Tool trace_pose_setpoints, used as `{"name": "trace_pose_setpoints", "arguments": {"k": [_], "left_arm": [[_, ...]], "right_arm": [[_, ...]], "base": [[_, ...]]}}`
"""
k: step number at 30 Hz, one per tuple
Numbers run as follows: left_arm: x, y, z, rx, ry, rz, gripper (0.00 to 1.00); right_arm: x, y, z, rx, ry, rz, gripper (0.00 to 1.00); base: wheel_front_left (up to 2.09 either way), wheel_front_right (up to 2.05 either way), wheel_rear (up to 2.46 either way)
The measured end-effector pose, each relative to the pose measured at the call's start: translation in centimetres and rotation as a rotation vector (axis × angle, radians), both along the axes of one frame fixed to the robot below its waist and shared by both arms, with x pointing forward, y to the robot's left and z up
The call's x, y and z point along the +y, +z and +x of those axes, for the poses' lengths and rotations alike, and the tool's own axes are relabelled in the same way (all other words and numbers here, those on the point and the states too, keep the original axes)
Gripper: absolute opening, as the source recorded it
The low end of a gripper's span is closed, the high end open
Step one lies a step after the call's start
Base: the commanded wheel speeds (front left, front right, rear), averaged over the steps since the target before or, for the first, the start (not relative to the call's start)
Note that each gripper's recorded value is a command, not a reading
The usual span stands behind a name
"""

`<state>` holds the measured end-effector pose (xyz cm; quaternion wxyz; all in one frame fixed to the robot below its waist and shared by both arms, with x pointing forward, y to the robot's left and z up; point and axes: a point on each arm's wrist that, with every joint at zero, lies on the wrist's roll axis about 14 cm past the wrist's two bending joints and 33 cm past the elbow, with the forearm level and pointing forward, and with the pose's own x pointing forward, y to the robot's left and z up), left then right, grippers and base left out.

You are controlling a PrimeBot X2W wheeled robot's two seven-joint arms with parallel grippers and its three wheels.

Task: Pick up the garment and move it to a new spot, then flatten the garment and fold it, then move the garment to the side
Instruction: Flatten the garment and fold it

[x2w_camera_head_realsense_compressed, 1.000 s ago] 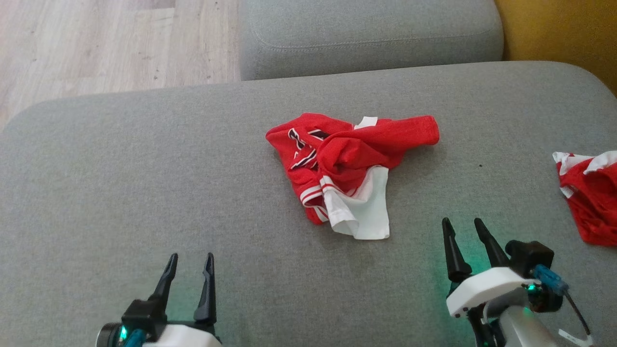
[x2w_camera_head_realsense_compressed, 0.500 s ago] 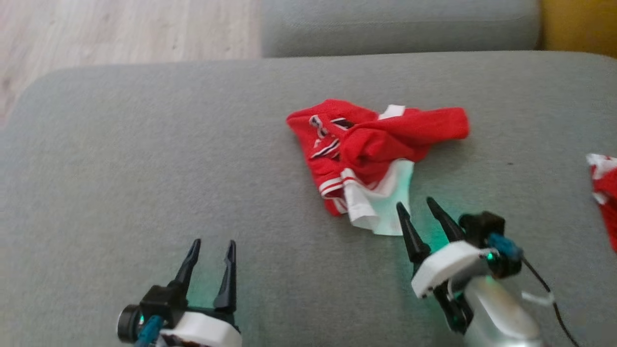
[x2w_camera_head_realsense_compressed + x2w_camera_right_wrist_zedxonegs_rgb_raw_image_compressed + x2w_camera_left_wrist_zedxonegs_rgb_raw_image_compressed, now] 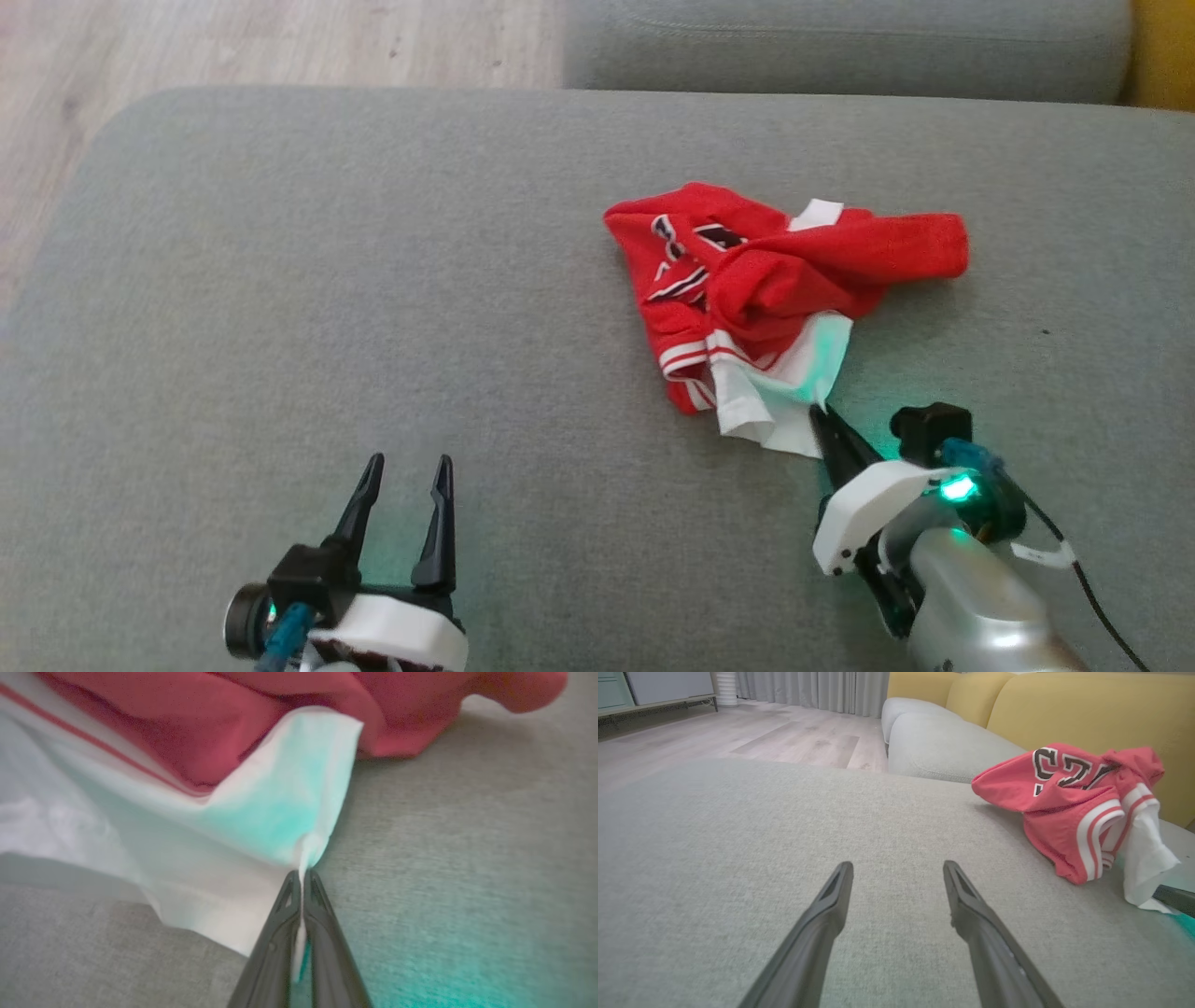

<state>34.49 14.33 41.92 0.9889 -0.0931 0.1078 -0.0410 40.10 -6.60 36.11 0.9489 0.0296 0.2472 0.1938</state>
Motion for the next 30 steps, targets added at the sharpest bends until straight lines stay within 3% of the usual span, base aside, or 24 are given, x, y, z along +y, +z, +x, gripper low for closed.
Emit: {"name": "trace_pose_setpoints", "arguments": {"k": [3, 5, 11, 12, 14, 21, 26, 30], "left_arm": [[-0.6, 0.7, 0.4, -0.022, -0.016, -0.014, 1.00], [-1.2, 1.1, 0.6, -0.035, -0.032, -0.019, 1.00], [-2.3, 1.9, 0.9, -0.061, -0.070, -0.022, 1.00], [-2.4, 1.9, 0.8, -0.062, -0.075, -0.023, 1.00], [-2.4, 1.9, 0.7, -0.061, -0.075, -0.022, 1.00], [-1.6, 1.4, -0.3, -0.042, -0.043, -0.036, 1.00], [-0.3, 1.3, -1.0, -0.038, 0.003, -0.042, 1.00], [1.5, 1.0, -2.1, -0.028, 0.066, -0.040, 1.00]], "right_arm": [[-1.1, 1.3, 0.6, -0.037, -0.056, 0.029, 0.00], [-2.5, 4.0, 2.4, -0.133, -0.098, 0.053, 0.00], [-5.4, 20.6, 8.7, -0.615, -0.143, 0.148, 0.00], [-5.1, 25.3, 9.5, -0.730, -0.131, 0.190, 0.00], [-4.4, 29.0, 10.0, -0.811, -0.106, 0.230, 0.00], [2.3, 39.6, 10.1, -1.015, 0.097, 0.293, 0.00], [8.4, 42.3, 8.9, -1.033, 0.246, 0.359, 0.00], [13.5, 45.3, 7.2, -1.037, 0.351, 0.484, 0.00]], "base": [[0.00, 0.00, 0.00], [0.00, 0.00, 0.00], [0.00, 0.00, 0.00], [0.00, 0.00, 0.00], [0.00, 0.00, 0.00], [0.00, 0.00, 0.00], [0.00, 0.00, 0.00], [0.00, 0.00, 0.00]]}}
